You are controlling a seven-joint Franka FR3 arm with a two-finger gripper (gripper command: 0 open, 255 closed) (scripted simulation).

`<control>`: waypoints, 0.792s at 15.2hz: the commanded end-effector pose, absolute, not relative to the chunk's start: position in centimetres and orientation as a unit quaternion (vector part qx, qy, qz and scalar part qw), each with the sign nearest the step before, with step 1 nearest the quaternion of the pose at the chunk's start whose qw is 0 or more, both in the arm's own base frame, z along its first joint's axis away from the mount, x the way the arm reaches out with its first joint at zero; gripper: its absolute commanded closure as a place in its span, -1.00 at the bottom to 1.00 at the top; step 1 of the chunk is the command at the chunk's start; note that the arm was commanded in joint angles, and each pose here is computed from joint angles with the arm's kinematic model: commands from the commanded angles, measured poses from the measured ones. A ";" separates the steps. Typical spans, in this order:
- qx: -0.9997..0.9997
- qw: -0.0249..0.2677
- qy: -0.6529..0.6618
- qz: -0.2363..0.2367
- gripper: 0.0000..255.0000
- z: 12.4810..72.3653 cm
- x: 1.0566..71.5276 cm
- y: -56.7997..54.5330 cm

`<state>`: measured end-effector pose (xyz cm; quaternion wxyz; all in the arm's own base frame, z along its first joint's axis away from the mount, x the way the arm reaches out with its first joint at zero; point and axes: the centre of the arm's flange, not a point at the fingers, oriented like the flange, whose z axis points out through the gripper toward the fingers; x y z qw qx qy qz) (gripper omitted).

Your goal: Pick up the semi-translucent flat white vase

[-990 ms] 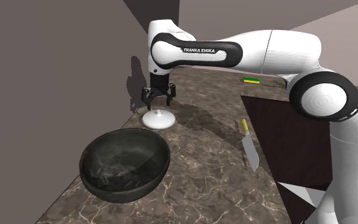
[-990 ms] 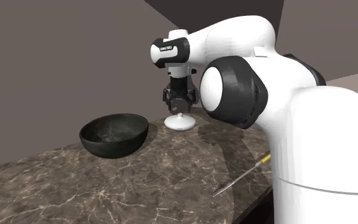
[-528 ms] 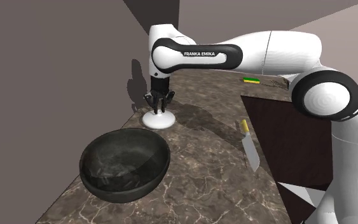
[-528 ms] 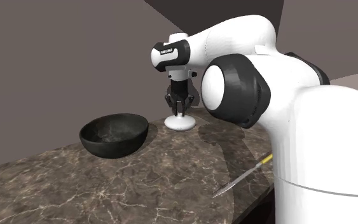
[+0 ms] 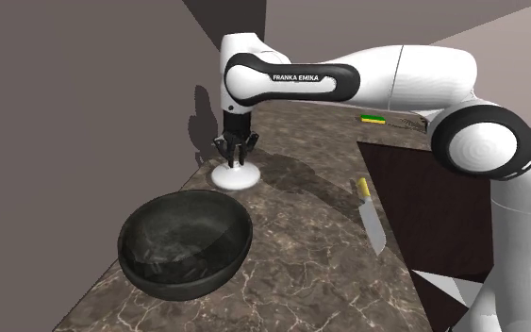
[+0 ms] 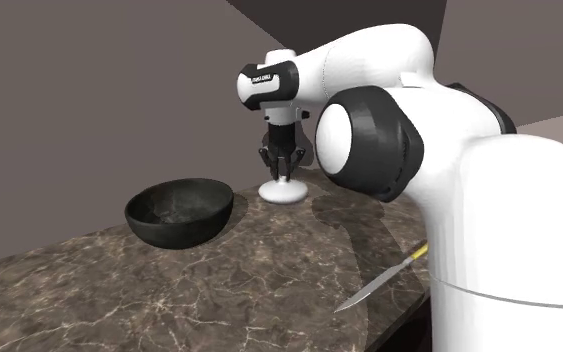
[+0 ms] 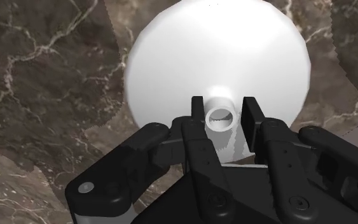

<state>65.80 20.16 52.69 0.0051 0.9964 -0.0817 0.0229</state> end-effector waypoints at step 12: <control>0.996 0.005 -0.082 0.023 1.00 59.4 65.8 20.1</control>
